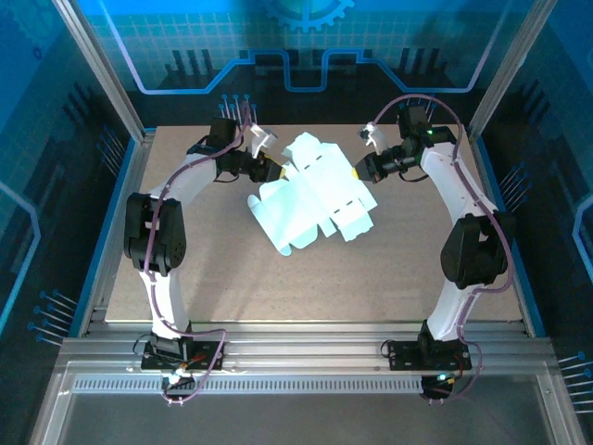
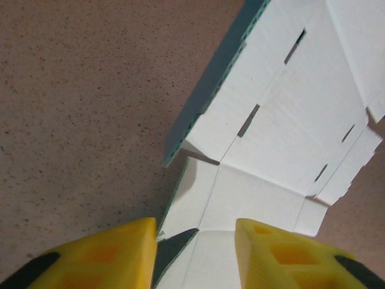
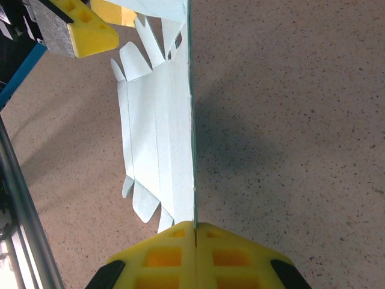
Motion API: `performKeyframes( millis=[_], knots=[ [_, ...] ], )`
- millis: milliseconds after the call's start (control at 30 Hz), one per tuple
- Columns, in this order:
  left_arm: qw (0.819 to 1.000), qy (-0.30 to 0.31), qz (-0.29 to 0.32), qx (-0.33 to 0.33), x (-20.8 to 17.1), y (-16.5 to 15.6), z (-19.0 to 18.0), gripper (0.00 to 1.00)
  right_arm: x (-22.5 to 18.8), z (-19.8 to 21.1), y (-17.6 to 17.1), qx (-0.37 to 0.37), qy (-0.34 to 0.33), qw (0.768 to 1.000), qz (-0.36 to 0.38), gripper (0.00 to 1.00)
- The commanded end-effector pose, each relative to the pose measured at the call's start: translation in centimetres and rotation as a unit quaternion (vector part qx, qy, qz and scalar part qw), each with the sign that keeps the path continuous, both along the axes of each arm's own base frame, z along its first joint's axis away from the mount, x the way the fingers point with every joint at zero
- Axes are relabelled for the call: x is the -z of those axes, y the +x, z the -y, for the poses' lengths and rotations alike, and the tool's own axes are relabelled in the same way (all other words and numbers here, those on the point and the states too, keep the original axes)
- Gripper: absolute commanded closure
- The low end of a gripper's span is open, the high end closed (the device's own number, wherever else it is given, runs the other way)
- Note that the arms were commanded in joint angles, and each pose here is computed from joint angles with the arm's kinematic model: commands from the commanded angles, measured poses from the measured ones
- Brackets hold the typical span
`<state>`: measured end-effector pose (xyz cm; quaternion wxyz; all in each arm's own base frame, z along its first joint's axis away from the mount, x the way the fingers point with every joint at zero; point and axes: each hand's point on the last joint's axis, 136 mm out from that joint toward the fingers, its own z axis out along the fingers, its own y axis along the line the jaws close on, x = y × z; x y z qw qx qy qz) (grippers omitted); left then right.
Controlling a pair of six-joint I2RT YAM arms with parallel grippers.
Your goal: Fold the paper box
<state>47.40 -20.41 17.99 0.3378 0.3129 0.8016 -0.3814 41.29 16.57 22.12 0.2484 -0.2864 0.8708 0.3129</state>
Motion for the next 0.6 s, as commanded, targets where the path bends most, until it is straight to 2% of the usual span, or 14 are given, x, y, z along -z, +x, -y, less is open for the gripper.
performKeyframes(
  millis=[0,67,133,267,333,467,567],
  knots=[
    [0.999,-0.027,-0.005,0.021,-1.0,-0.3,0.6,0.71,-1.6,0.5,-0.2,0.004,0.011,1.000,0.007,1.00],
    [0.999,-0.026,-0.008,0.020,-0.7,-0.2,0.7,0.70,-1.8,0.4,-0.3,0.003,0.014,1.000,0.008,1.00],
    [1.000,-0.015,-0.009,0.010,0.1,0.2,0.4,0.61,-2.0,0.3,-0.5,0.000,0.017,1.000,0.008,1.00],
    [1.000,-0.007,-0.003,-0.001,0.7,0.8,0.1,0.62,-2.0,0.4,-0.8,-0.001,0.014,1.000,0.008,1.00],
    [1.000,-0.011,-0.003,-0.001,0.7,0.9,0.3,0.69,-2.0,0.4,-0.9,-0.001,0.015,1.000,0.009,1.00],
    [1.000,-0.020,0.006,-0.007,0.2,1.1,0.3,0.89,-2.1,0.3,-0.8,0.005,0.020,1.000,0.006,1.00],
    [0.999,-0.033,0.021,-0.005,-0.4,0.5,0.5,0.97,-2.0,0.2,-0.5,0.016,0.025,1.000,0.003,1.00]
  ],
)
